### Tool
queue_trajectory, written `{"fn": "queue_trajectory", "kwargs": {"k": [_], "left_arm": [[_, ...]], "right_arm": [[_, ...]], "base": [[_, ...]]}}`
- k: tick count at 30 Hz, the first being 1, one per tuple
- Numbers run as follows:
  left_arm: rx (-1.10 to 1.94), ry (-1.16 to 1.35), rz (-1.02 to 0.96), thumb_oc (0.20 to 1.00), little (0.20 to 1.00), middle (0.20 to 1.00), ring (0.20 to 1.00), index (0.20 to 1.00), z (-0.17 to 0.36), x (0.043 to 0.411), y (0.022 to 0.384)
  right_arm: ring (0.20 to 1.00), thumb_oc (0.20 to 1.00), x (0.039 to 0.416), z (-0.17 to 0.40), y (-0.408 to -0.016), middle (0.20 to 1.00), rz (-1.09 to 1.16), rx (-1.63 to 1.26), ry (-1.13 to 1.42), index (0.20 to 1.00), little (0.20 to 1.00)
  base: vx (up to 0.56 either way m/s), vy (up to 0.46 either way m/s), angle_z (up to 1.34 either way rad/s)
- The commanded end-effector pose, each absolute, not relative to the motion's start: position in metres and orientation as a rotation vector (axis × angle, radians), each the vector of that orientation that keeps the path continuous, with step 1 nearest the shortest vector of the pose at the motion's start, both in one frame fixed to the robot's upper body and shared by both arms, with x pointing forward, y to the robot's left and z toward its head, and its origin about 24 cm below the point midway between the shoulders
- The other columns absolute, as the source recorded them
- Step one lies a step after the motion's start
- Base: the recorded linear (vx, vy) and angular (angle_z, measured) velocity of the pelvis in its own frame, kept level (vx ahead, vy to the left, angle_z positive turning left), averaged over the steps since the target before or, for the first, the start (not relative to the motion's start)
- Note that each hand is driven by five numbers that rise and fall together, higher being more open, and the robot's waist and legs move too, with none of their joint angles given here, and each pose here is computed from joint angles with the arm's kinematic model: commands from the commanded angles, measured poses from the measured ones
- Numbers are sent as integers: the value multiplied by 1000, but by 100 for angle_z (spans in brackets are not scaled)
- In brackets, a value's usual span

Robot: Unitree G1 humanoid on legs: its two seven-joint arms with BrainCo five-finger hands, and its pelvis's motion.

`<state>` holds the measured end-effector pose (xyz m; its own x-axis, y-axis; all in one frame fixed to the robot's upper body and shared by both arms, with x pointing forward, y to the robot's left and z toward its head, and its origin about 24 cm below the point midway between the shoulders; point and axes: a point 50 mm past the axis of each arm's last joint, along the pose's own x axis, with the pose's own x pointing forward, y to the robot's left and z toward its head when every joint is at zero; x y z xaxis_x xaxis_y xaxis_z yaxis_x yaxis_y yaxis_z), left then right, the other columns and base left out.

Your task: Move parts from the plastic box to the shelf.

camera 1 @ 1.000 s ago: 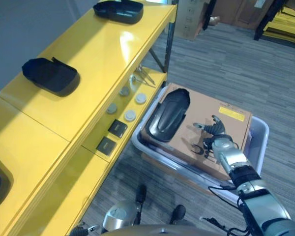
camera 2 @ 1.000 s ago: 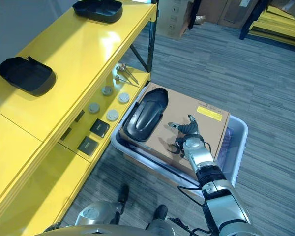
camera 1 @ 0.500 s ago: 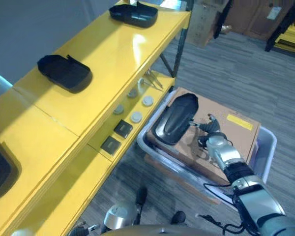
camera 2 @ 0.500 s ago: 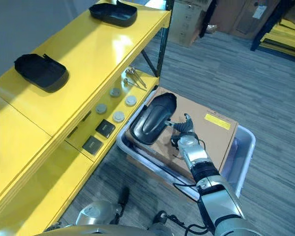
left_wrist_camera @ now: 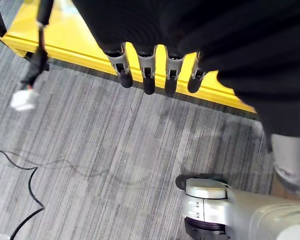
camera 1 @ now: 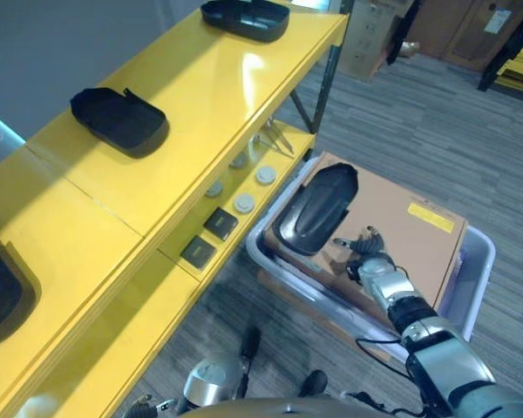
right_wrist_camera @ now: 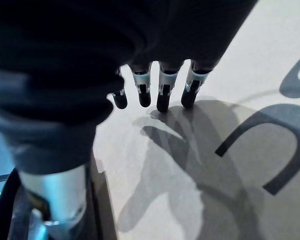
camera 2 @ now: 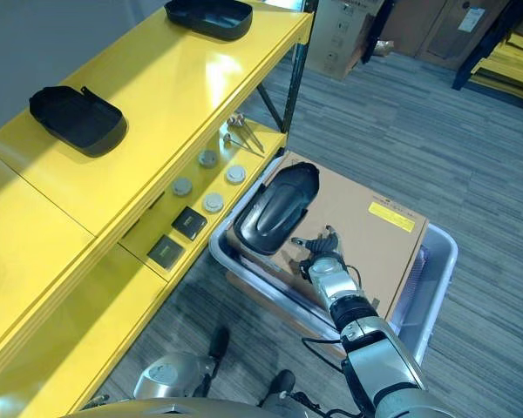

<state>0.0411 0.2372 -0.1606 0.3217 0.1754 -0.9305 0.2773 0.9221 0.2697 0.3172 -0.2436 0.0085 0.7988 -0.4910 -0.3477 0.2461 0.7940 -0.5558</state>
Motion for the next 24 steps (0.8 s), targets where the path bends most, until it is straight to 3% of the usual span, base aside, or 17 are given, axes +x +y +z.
{"fn": "queue_trajectory", "kwargs": {"k": [1, 14, 24], "left_arm": [[462, 1268, -97, 1000, 1000, 1000, 1000, 1000, -159, 38, 246], [451, 1224, -81, 1000, 1000, 1000, 1000, 1000, -156, 53, 249], [447, 1226, -90, 1000, 1000, 1000, 1000, 1000, -156, 50, 247]], "right_arm": [[1000, 1000, 322, 20, -256, 1000, -441, -593, 468, 1000, 1000], [1000, 1000, 331, 32, -260, 1000, -448, -548, 411, 1000, 1000], [1000, 1000, 334, 56, -263, 1000, -581, -387, 254, 1000, 1000]], "base": [[-28, 15, 12], [-3, 2, 1], [29, -1, 3]]}}
